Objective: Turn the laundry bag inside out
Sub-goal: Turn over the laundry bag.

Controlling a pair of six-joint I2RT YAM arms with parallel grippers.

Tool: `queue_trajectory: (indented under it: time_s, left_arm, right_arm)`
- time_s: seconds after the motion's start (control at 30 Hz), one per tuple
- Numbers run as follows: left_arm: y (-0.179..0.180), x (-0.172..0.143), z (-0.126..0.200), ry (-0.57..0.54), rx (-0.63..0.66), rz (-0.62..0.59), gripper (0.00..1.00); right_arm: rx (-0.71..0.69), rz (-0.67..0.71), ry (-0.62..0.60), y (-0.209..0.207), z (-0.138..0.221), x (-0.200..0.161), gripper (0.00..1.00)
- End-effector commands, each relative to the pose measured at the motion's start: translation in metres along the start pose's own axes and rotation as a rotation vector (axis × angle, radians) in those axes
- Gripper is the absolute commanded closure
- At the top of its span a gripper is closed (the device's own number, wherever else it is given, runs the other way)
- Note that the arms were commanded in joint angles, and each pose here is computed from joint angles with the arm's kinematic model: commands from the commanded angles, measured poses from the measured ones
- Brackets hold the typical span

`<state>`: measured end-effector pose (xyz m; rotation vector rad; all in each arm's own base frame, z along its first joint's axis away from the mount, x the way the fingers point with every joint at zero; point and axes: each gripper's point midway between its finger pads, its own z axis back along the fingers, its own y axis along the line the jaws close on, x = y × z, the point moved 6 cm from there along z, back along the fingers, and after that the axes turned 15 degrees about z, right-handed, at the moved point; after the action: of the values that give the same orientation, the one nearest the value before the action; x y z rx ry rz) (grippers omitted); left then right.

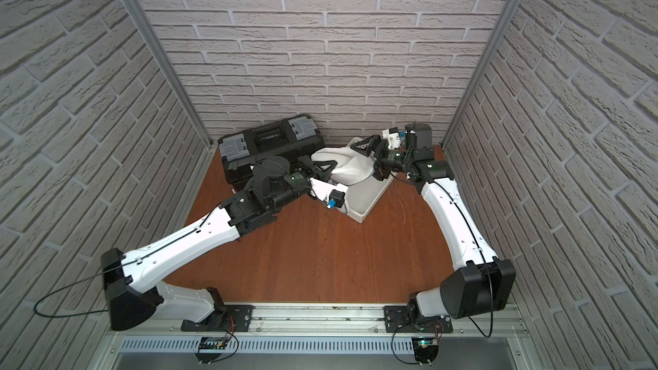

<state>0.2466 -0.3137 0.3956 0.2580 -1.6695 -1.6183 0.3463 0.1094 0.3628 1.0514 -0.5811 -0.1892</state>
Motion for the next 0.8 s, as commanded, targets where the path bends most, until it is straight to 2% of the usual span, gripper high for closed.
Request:
queue_trajectory:
  time_s: [0.0, 0.13, 0.23, 0.37, 0.4, 0.47, 0.5, 0.57, 0.63, 0.7, 0.73, 0.77]
  left_arm:
    - [0.009, 0.001, -0.003, -0.002, 0.024, -0.007, 1.0]
    - [0.008, 0.001, -0.005, -0.007, 0.02, 0.007, 1.0]
    - [0.005, 0.001, -0.006, -0.012, 0.008, 0.008, 1.0]
    - [0.004, 0.0, -0.006, -0.01, 0.002, 0.013, 1.0]
    - [0.004, 0.0, -0.005, -0.011, 0.003, 0.013, 0.96]
    - [0.004, 0.001, -0.004, -0.012, 0.001, 0.017, 0.83]
    - [0.004, 0.001, -0.004, -0.011, 0.0, 0.02, 0.73]
    - [0.005, 0.001, -0.002, -0.012, 0.005, 0.034, 0.56]
    - [0.004, 0.002, 0.001, -0.015, 0.007, 0.051, 0.44]
    - [0.003, 0.001, 0.006, -0.012, 0.005, 0.084, 0.17]
    - [0.001, 0.001, 0.009, -0.016, 0.003, 0.096, 0.12]
    - [0.0, 0.001, 0.014, -0.022, 0.001, 0.116, 0.02]
  right_arm:
    - [0.106, -0.002, -0.006, 0.021, 0.0, 0.004, 0.16]
    - [0.129, -0.007, 0.005, 0.026, -0.001, 0.001, 0.24]
    - [0.164, -0.02, -0.02, 0.03, -0.001, 0.002, 0.36]
    - [0.182, -0.023, -0.025, 0.034, 0.001, 0.002, 0.63]
    - [0.185, -0.021, -0.024, 0.035, 0.001, 0.002, 0.71]
    - [0.188, -0.021, -0.026, 0.036, 0.002, 0.003, 0.84]
    - [0.193, -0.019, -0.03, 0.038, 0.002, 0.004, 0.88]
    - [0.208, -0.013, -0.039, 0.041, 0.003, 0.006, 0.93]
    - [0.216, 0.007, -0.054, 0.044, 0.004, 0.008, 0.94]
    - [0.205, 0.047, -0.065, 0.047, 0.007, 0.011, 0.95]
    - [0.201, 0.068, -0.07, 0.048, 0.008, 0.013, 0.96]
    - [0.192, 0.1, -0.077, 0.049, 0.01, 0.015, 0.96]
